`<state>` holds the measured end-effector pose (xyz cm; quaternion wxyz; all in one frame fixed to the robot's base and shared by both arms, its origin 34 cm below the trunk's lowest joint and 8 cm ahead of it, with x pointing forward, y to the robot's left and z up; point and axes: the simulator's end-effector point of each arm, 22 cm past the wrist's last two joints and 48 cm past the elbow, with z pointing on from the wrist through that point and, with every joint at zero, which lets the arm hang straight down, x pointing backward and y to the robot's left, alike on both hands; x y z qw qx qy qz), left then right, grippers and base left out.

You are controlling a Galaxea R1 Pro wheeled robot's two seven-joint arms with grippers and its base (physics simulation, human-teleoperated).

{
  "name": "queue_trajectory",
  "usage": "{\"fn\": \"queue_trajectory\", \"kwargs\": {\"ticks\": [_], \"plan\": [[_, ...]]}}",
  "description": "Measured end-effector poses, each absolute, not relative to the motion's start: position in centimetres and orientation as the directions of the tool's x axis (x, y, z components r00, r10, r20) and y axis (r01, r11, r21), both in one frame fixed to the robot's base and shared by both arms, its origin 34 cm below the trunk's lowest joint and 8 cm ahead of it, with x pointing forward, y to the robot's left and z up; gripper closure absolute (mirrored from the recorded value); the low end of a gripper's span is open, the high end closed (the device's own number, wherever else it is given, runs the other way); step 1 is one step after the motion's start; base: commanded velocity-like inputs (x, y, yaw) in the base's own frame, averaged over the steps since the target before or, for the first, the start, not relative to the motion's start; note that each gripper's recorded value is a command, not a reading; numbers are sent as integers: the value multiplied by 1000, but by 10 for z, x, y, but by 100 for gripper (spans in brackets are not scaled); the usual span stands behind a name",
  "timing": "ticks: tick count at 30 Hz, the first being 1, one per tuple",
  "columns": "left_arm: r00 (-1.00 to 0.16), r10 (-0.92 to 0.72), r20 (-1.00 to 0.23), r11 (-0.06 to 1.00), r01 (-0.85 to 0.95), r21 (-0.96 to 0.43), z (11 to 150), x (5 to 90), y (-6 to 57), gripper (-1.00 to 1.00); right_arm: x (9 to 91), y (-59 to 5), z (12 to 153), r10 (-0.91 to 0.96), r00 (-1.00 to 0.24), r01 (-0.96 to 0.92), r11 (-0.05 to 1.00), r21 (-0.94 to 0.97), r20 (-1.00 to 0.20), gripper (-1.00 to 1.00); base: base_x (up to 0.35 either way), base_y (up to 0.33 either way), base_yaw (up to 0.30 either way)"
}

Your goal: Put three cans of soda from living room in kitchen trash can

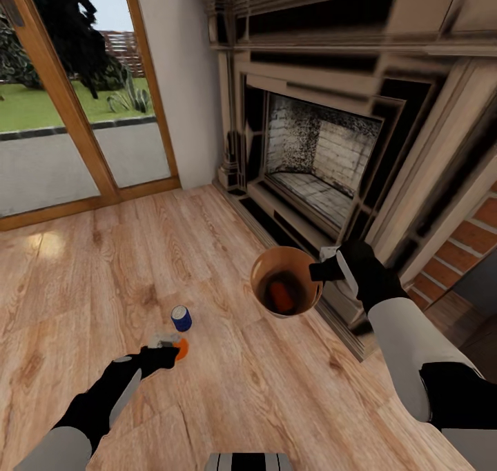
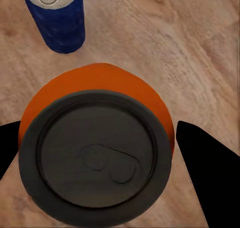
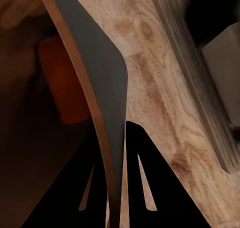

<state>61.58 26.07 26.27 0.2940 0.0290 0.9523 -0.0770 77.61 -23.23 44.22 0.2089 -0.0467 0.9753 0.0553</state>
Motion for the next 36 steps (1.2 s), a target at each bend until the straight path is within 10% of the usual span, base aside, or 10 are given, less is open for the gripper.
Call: {"fn": "queue_trajectory", "kwargs": {"ticks": [26,36], "plan": [[-754,-189,-629,965,-24,-262,522,655,349,100,770,-232,472,-74,-922,-115,990,86,-380,100,0,0,0],[-529,-75,-845,841,422,-339,757,784,292,100,771,-227,490,-79,-925,-120,989,90,-371,100,0,0,0]]}}
